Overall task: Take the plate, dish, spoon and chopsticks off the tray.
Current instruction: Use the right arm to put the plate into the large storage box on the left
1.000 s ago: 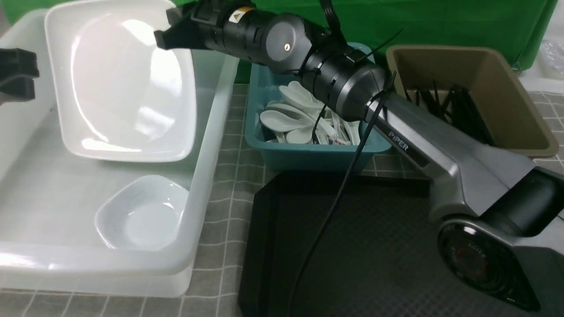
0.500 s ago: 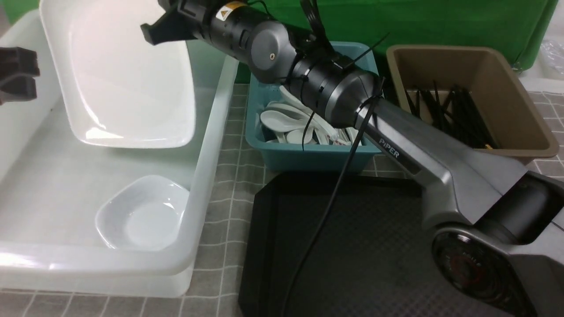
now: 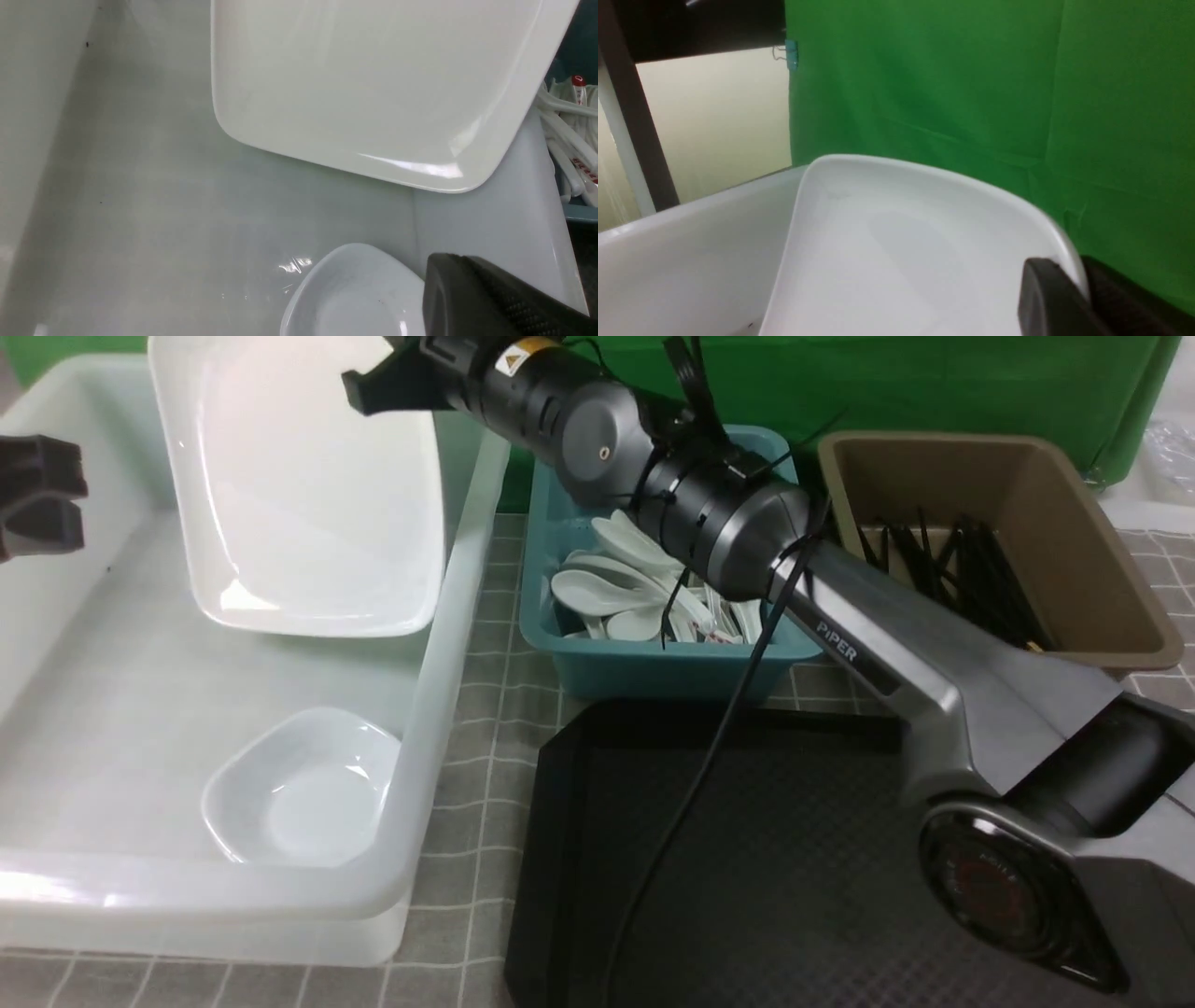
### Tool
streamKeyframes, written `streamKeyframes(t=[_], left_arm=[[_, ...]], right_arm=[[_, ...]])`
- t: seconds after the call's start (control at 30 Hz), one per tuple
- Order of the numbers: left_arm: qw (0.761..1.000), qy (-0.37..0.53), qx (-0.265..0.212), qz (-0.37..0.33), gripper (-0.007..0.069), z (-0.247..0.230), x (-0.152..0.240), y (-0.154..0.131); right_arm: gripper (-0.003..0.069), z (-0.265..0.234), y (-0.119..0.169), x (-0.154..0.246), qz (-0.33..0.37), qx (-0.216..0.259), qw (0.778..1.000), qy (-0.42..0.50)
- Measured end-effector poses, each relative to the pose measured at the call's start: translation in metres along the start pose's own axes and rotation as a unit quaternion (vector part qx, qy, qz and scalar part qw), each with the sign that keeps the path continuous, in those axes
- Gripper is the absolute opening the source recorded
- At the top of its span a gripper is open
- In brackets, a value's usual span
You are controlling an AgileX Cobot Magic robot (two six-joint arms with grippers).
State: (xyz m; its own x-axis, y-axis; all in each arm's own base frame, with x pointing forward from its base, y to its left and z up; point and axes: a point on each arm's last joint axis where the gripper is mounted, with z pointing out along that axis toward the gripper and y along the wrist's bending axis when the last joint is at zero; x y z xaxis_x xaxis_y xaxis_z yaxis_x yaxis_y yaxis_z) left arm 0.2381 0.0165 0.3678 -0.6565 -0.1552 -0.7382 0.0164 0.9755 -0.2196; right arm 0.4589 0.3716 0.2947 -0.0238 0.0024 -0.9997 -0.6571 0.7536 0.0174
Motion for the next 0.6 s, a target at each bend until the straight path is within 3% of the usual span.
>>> streamKeyframes(t=[0.4,0.6], left_arm=[[1.0,0.015,0.006,0.003,0.0002,0.0,0.003,-0.001],[1.0,0.016,0.006,0.003,0.0002,0.0,0.003,-0.001]], right_arm=[[0.0095,0.006,0.005,0.02,0.014,-0.003,1.0,0.015],[0.0248,0.006,0.004,0.017,0.017,0.003,1.0,0.001]])
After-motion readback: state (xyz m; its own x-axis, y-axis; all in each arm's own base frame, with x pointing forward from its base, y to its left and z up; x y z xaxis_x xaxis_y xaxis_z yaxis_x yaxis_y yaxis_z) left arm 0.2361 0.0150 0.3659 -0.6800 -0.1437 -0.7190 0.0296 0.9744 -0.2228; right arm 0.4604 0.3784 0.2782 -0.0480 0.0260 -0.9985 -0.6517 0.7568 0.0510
